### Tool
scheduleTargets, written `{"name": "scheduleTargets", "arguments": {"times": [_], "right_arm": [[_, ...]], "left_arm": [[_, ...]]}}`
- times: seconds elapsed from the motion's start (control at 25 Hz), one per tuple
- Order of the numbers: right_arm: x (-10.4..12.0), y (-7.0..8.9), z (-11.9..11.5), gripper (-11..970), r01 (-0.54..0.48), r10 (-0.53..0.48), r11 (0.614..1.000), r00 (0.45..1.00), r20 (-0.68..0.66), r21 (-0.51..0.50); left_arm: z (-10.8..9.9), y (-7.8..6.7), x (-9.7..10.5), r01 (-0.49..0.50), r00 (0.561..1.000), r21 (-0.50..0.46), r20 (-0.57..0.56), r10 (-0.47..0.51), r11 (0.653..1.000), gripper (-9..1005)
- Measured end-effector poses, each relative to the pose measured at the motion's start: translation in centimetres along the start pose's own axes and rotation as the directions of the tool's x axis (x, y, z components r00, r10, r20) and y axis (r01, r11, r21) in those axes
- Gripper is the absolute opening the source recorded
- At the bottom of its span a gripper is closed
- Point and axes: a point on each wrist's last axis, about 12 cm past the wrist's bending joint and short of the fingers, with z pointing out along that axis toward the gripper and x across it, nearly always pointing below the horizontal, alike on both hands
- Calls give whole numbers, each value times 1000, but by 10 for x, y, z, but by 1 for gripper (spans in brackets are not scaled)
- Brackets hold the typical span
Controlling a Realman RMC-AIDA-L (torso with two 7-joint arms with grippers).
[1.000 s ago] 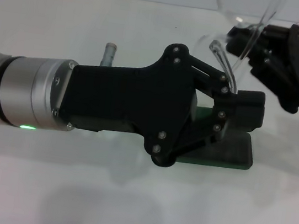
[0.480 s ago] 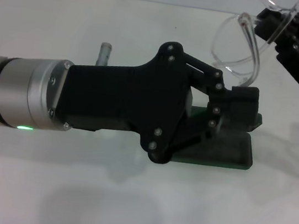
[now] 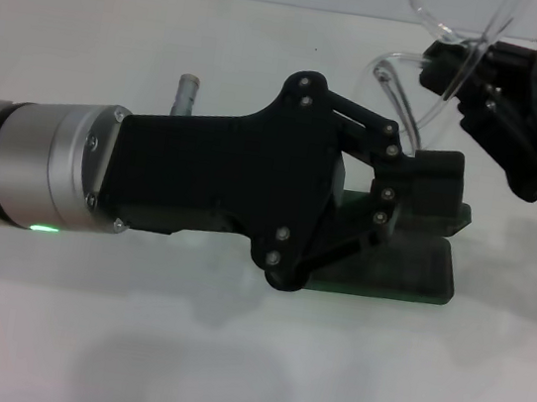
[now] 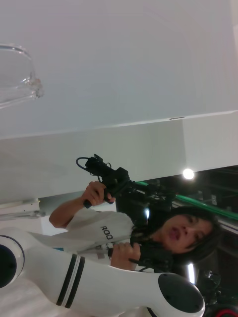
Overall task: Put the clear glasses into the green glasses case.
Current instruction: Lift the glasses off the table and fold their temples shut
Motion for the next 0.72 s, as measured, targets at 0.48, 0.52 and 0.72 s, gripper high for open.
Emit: {"name": "scheduleTargets", "arguments": {"times": [0.48,0.52,0.72], "right_arm": [[5,1,5,102,-10,9,1000,999,-34,-26],[7,1,7,102,-17,15,999,999,-50,-34],[11,1,13,102,-32,27,998,996,-81,-60]], "left_arm": [[-6,3,3,4,1000,-47,31,-3,999,69],[-6,4,3,5,999,-51,32,-4,999,69],[-7,5,2,7,999,-55,37,-5,998,69]]}}
